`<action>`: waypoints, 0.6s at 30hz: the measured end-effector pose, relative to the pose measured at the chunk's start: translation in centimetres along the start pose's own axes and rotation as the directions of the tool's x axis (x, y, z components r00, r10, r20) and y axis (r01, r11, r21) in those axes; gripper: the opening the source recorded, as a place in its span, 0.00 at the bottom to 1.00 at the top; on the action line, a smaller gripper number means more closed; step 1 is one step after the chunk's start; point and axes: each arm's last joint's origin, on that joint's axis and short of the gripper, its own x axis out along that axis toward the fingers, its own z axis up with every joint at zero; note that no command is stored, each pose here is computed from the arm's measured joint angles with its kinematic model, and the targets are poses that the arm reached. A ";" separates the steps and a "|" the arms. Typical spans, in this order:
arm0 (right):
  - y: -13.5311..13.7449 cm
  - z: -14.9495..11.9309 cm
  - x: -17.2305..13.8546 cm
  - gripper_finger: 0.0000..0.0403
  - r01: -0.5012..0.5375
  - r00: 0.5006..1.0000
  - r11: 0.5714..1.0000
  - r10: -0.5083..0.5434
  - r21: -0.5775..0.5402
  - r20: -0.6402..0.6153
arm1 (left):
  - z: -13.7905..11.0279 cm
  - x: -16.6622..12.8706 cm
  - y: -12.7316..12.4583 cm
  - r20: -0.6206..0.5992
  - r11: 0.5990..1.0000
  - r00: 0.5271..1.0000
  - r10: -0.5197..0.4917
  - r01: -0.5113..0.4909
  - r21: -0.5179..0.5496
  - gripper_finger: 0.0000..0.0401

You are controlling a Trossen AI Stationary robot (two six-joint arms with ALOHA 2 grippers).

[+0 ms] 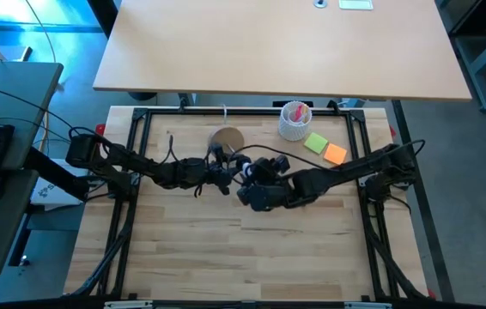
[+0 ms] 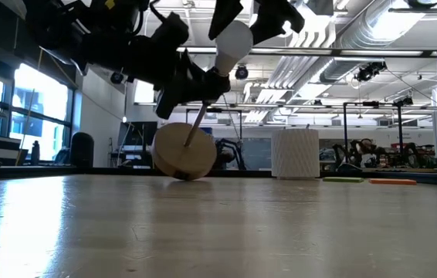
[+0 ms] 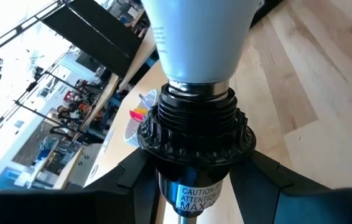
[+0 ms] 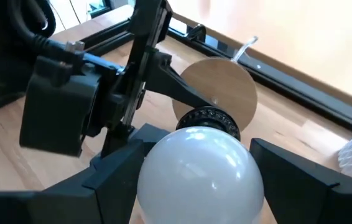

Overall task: Screw lightbulb
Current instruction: Insert the light bulb into the lamp

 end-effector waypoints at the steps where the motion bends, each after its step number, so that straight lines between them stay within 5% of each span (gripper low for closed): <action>1: 0.0 0.0 0.0 0.71 0.000 1.000 1.000 0.000 -0.008 0.000 | 0.0 0.0 0.0 0.005 1.000 1.000 -0.002 0.002 -0.006 0.40; 7: 0.0 0.1 0.0 0.71 0.006 1.000 1.000 -0.006 0.010 0.009 | 0.1 0.0 0.0 0.010 1.000 1.000 0.000 0.000 -0.015 0.40; 14: -0.1 0.2 0.0 0.71 0.025 0.999 0.967 -0.036 0.253 0.039 | 0.2 0.0 0.2 0.020 0.996 1.000 0.020 -0.018 -0.082 0.41; 18: -0.2 0.3 0.0 0.71 0.030 0.998 0.955 -0.048 0.297 0.051 | 0.3 0.0 0.2 0.022 0.995 1.000 0.023 -0.020 -0.101 0.41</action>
